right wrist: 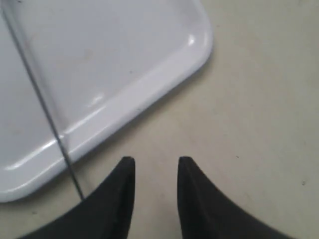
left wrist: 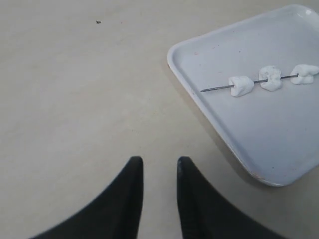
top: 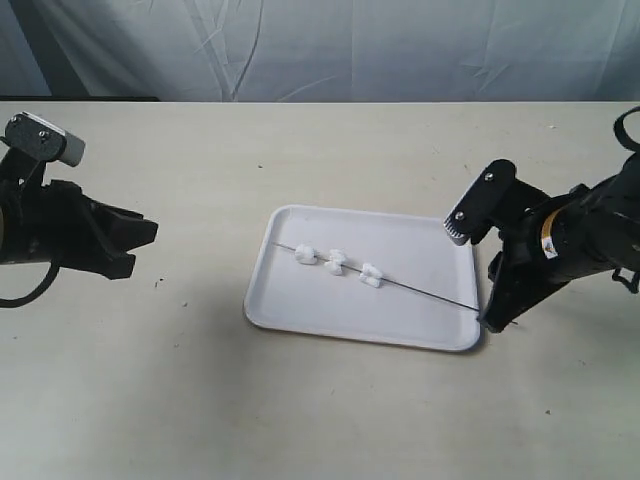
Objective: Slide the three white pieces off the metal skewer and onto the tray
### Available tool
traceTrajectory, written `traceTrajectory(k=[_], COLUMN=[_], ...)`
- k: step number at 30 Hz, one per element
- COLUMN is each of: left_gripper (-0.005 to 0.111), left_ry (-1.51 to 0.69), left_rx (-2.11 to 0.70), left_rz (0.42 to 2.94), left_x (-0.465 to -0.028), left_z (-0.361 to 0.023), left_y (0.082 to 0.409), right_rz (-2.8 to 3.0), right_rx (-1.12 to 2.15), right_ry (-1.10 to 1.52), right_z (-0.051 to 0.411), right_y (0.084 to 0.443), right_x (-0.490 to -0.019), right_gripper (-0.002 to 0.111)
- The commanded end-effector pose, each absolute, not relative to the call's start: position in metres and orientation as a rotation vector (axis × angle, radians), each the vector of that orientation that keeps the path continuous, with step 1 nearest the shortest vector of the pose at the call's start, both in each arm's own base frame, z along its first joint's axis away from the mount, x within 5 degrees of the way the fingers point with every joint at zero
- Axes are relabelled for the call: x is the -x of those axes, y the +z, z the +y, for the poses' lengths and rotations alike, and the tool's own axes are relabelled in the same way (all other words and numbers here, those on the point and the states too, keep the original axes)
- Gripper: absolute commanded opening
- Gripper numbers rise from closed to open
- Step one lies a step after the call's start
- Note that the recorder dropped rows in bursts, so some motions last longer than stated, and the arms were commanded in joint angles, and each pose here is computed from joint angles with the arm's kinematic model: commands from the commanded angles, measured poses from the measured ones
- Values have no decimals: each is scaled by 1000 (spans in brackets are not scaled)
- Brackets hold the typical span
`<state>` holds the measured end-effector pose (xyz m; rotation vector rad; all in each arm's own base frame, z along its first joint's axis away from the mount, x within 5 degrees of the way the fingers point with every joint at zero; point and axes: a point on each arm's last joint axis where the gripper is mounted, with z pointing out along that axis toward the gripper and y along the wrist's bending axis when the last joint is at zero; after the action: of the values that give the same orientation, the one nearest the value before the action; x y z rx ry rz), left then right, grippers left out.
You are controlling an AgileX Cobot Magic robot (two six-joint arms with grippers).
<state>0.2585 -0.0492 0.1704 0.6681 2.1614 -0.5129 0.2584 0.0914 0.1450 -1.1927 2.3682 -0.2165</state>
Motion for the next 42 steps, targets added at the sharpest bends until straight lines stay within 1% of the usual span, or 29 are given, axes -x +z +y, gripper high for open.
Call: traceTrajectory(k=[1,4,9,11,19,36,38,39,42], left_gripper=[27,27,27,27,27,27,27,27,27], left_ry=[-515,-517,-519,-519,-545,-539,-537,-537,-540], left_rx=[-667,-664,-659,-659,-667,-668,-667,-664,-653], left_rz=[2151,2153,2155,2155,2141,2135,2136,2136,2135], left_x=[-262,-262,-262,-262,-262,-263,-263,-263,-263], left_z=[-49,-49,-49,-49,-51,-51,-51,-51,-51], left_y=[174,174,174,174,175,176,176,176,176], right_rz=[2390,2428,2417,2408,2457,2438,2468,2476,2487], right_rx=[1454,1481,1564,1614,1649,1662,1682,1687,1682], right_ry=[-96,25,-1,-6,5,-3,7,9,11], right_z=[115,126,129,130,133,136,136,135,135], right_y=[151,161,169,164,133,107,98,95,94], right_x=[-254,-260,-269,-271,-277,-285,-283,-283,-283], right_gripper=[29,29,29,29,29,29,15,0,0])
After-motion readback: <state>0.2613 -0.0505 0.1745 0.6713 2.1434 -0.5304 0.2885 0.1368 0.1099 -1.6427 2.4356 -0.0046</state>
